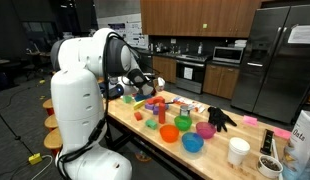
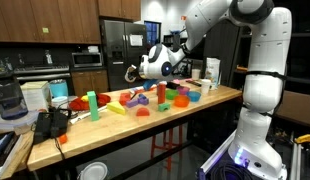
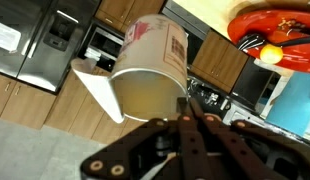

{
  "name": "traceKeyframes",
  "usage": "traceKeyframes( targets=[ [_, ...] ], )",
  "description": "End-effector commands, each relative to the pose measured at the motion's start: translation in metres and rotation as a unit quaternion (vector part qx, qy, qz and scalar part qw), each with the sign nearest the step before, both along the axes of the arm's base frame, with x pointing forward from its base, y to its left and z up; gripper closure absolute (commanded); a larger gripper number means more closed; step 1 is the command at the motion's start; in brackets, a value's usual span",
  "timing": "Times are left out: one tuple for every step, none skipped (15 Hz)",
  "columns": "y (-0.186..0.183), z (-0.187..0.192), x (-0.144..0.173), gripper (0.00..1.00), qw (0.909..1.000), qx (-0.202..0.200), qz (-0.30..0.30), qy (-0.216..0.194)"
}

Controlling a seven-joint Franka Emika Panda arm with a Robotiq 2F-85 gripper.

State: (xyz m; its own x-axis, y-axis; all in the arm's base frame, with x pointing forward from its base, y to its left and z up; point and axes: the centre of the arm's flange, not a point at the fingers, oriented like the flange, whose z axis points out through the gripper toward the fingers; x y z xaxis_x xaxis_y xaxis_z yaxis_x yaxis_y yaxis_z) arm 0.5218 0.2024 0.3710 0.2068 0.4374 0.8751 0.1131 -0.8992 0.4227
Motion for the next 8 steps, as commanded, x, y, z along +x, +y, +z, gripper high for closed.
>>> traceKeyframes(
  targets=[
    [-0.0043,-0.0007,0.0018,0.99,0.9985,0.010,0.017,-0.051],
    [-0.0039,-0.0001,0.0027,0.99,0.9978,0.011,0.019,-0.062],
    [-0.0033,0.0003,0.0036,0.99,0.9972,0.014,0.019,-0.071],
    [-0.0032,0.0006,0.0043,0.99,0.9967,0.017,0.019,-0.078],
    [-0.0031,0.0004,0.0043,0.99,0.9963,0.019,0.019,-0.082],
    [-0.0030,0.0000,0.0041,0.99,0.9960,0.021,0.019,-0.085],
    [-0.0032,-0.0005,0.0043,0.99,0.9957,0.023,0.018,-0.087],
    [-0.0031,-0.0009,0.0044,0.99,0.9956,0.024,0.018,-0.089]
  ],
)
